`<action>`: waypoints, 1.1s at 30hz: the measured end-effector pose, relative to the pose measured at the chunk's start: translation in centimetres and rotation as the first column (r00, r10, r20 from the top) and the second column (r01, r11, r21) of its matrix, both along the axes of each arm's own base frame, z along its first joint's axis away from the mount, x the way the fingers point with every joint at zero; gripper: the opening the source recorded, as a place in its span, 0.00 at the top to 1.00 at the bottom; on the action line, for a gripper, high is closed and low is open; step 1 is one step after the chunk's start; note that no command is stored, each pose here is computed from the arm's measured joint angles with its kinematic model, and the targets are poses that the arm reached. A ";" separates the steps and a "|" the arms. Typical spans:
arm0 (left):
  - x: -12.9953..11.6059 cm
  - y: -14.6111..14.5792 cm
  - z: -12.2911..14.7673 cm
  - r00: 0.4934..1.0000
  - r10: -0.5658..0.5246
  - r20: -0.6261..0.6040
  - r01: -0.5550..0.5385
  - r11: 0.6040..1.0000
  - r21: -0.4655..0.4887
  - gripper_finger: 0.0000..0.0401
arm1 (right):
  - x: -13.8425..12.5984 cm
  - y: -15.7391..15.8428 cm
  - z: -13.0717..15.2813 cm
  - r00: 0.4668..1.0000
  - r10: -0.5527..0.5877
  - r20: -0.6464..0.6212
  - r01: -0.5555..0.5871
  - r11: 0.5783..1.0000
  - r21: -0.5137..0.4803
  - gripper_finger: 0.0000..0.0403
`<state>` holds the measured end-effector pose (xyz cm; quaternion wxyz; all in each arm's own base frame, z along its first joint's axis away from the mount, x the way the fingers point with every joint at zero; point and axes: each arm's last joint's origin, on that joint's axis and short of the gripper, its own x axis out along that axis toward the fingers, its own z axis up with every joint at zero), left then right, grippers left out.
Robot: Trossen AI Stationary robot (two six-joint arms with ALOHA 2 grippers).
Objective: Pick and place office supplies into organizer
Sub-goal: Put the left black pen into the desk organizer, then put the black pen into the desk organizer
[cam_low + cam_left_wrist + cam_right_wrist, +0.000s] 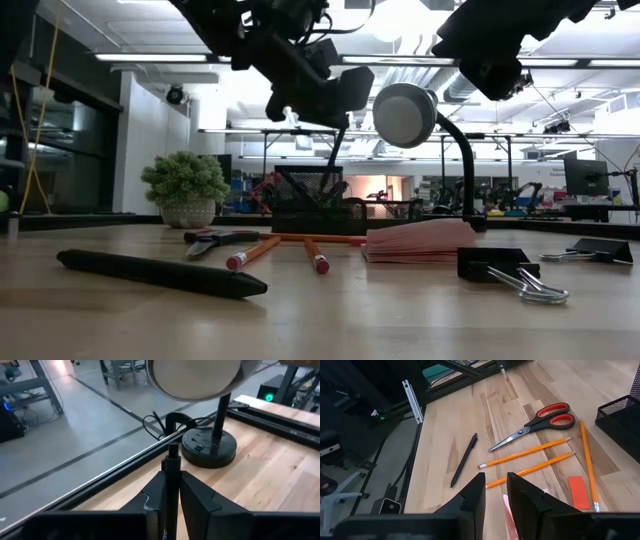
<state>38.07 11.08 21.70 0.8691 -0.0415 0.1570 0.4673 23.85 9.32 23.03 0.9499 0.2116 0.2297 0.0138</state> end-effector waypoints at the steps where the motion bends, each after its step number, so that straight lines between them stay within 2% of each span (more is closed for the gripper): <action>1: 0.0 0.0 0.0 1.000 -0.013 -0.009 0.013 1.000 0.002 0.92 | 0.0 0.0 0.0 1.000 -0.001 0.000 0.001 1.000 0.000 0.82; 7: 0.1 -0.1 -0.2 0.994 -0.076 -0.078 0.078 0.997 0.018 0.91 | 0.1 0.0 0.1 1.000 -0.001 0.013 0.001 1.000 0.006 0.82; 16: 0.1 -0.1 -0.2 0.986 -0.098 -0.137 0.106 0.993 0.052 0.81 | 0.1 0.0 0.3 1.000 -0.001 0.029 0.001 1.000 0.013 0.82; 25: 0.3 -0.6 -0.1 0.978 -0.176 -0.116 0.179 0.983 0.024 0.78 | 0.1 0.0 0.3 0.999 -0.012 0.031 0.012 1.000 0.007 0.82; 33: -0.3 -0.8 3.3 0.959 -0.252 -0.133 0.267 0.957 0.110 0.82 | 0.1 0.0 0.3 0.999 -0.014 0.033 0.014 1.000 0.005 0.82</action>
